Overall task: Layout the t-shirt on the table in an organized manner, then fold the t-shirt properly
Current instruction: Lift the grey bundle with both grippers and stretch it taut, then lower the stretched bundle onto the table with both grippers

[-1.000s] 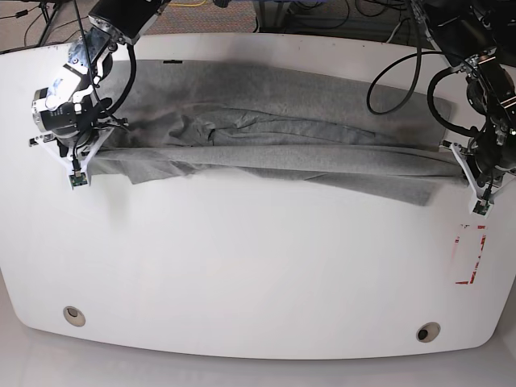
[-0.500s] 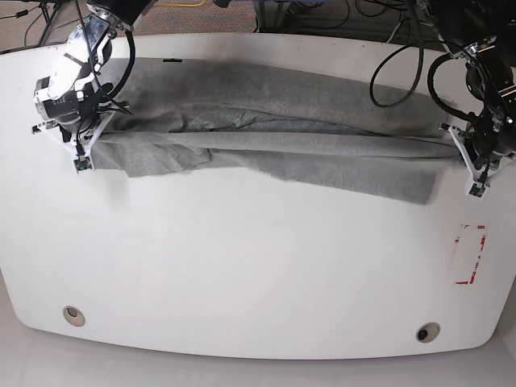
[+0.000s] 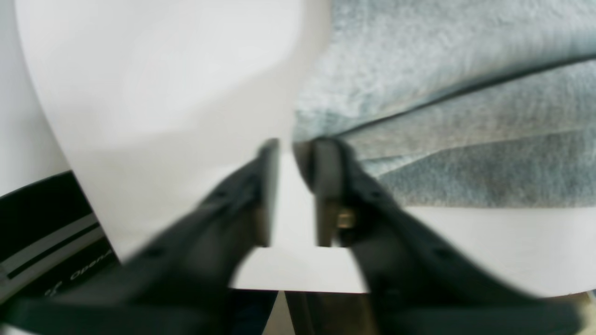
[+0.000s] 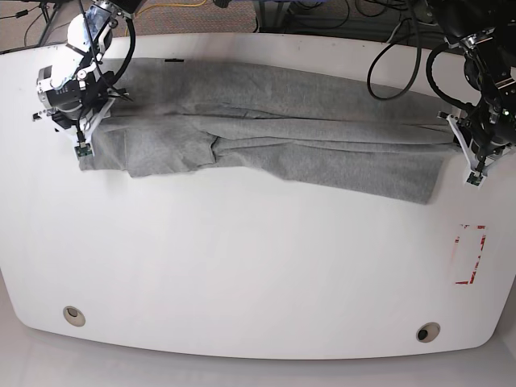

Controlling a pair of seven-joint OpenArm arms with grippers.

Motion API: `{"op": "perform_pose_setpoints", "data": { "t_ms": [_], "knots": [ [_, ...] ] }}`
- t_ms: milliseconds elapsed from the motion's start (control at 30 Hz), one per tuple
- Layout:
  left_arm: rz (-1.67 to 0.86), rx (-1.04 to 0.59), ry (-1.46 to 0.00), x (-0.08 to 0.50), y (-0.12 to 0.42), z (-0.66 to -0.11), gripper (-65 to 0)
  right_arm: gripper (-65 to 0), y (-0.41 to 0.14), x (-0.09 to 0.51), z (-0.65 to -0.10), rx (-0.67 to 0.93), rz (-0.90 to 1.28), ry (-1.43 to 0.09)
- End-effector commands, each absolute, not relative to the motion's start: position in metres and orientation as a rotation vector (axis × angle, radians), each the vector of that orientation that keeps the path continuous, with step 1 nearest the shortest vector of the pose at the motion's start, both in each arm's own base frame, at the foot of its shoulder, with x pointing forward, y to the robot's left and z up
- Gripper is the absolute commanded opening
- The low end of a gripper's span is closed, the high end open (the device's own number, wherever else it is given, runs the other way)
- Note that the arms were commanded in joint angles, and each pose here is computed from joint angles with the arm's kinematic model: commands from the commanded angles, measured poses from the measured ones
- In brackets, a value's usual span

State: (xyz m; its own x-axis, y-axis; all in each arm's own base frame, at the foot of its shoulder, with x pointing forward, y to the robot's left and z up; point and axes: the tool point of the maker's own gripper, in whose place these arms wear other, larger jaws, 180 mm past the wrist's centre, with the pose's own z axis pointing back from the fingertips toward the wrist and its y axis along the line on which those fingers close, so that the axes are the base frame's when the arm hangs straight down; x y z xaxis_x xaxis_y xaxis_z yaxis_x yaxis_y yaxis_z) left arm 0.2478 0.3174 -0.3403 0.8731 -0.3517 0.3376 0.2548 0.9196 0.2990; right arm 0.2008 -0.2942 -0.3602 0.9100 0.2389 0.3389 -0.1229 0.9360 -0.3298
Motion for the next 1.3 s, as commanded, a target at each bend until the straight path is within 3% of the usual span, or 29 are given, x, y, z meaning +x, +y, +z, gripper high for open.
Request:
{"op": "perform_pose_setpoints", "data": {
  "t_ms": [0, 67, 200, 500, 767, 1267],
  "knots": [
    [-0.324, 0.285, -0.422, 0.254, 0.325, -0.328, -38.1, -25.0, -0.301, 0.203, -0.352, -0.339, 0.192, -0.402],
    [-0.325, 0.287, -0.420, 0.253, 0.326, -0.328, -34.0, -17.9, -0.301, 0.199, -0.354, -0.337, 0.195, -0.394],
    [-0.325, 0.289, -0.423, 0.253, 0.326, -0.326, -32.5, -13.6, -0.303, 0.198, -0.353, -0.343, 0.197, -0.392],
    [-0.353, 0.290, -0.547, 0.273, 0.311, -0.295, -32.4, -20.3, -0.318, 0.219, -0.332, -0.366, 0.115, -0.478],
    [-0.347, 0.209, -0.690, 0.308, 0.286, -0.271, -32.5, -24.6, -0.296, 0.259, -0.316, -0.305, 0.076, -0.599],
    [-0.338, 0.060, -0.555, 0.308, 0.247, -0.368, -32.5, -25.2, -0.246, 0.262, -0.375, -0.108, 0.106, -0.581]
  ]
}}
